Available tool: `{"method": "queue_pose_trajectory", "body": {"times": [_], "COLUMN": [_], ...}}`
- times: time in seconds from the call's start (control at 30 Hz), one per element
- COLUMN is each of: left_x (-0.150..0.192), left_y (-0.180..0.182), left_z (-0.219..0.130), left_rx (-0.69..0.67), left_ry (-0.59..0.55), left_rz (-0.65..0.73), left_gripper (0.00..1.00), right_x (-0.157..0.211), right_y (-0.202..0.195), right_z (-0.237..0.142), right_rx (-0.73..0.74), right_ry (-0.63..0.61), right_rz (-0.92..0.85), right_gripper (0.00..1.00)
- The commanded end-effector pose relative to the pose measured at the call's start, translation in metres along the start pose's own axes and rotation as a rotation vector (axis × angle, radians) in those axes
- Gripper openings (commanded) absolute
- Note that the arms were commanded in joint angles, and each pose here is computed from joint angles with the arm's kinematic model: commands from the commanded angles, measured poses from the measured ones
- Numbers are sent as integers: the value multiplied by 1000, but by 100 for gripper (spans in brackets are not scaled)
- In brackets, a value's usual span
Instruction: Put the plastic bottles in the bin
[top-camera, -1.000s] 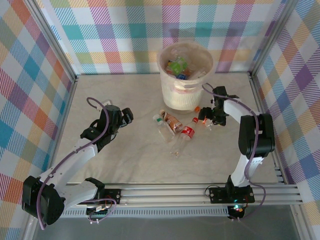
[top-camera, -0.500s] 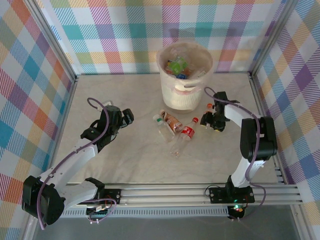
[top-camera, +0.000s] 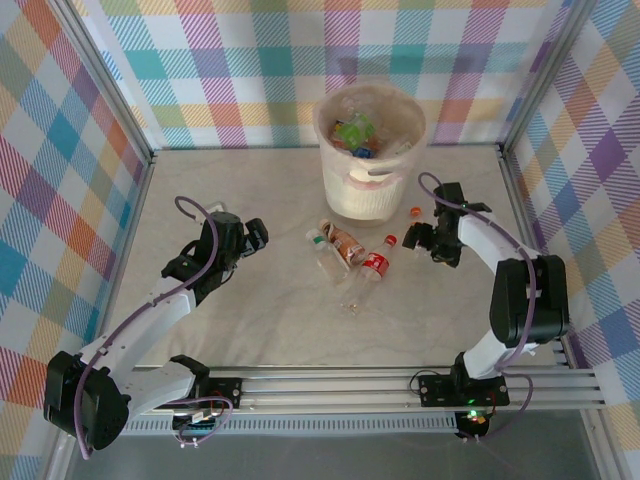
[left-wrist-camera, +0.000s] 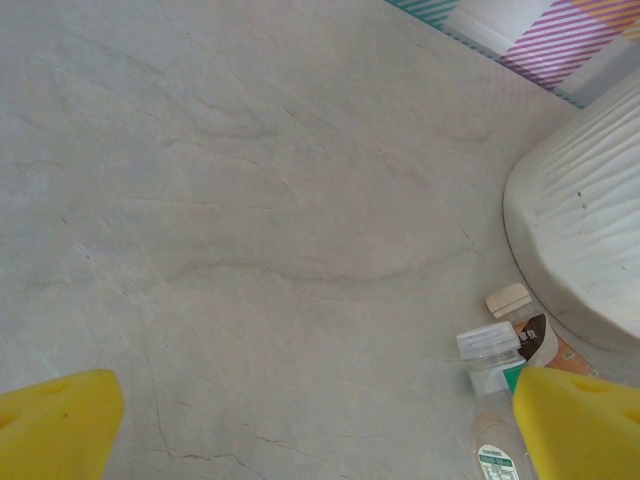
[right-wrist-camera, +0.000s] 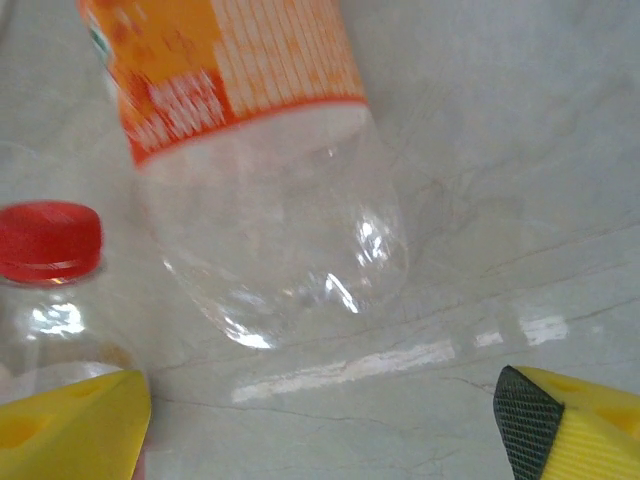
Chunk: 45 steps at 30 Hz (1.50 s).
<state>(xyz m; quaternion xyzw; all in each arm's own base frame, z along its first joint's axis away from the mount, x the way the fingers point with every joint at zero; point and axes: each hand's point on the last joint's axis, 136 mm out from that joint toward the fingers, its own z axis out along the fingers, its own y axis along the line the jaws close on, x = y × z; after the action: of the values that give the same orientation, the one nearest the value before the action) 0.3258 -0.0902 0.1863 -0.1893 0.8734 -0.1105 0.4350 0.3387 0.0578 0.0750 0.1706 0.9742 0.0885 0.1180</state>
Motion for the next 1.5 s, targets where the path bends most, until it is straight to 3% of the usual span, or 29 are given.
{"method": "queue_pose_trajectory", "body": {"times": [0.0, 0.27, 0.5, 0.97, 1.47], "left_x": [-5, -6, -4, -9, -11], "left_y": [3, 2, 3, 3, 3], "left_z": [1, 0, 1, -3, -5], "left_rx": [2, 7, 4, 4, 6], "left_ry": [-17, -19, -15, -33, -38], "left_rz": [-24, -25, -21, -22, -22], "left_gripper": [100, 100, 100, 100, 100], "right_x": [-27, -66, -78, -66, -39], "right_y": [3, 17, 22, 15, -4], "right_z": [-7, 11, 31, 55, 19], "right_rx": [22, 0, -14, -14, 20], "right_ry": [-39, -38, -14, 39, -22], "right_rz": [-32, -60, -64, -43, 19], "right_gripper": [92, 91, 86, 68, 51]}}
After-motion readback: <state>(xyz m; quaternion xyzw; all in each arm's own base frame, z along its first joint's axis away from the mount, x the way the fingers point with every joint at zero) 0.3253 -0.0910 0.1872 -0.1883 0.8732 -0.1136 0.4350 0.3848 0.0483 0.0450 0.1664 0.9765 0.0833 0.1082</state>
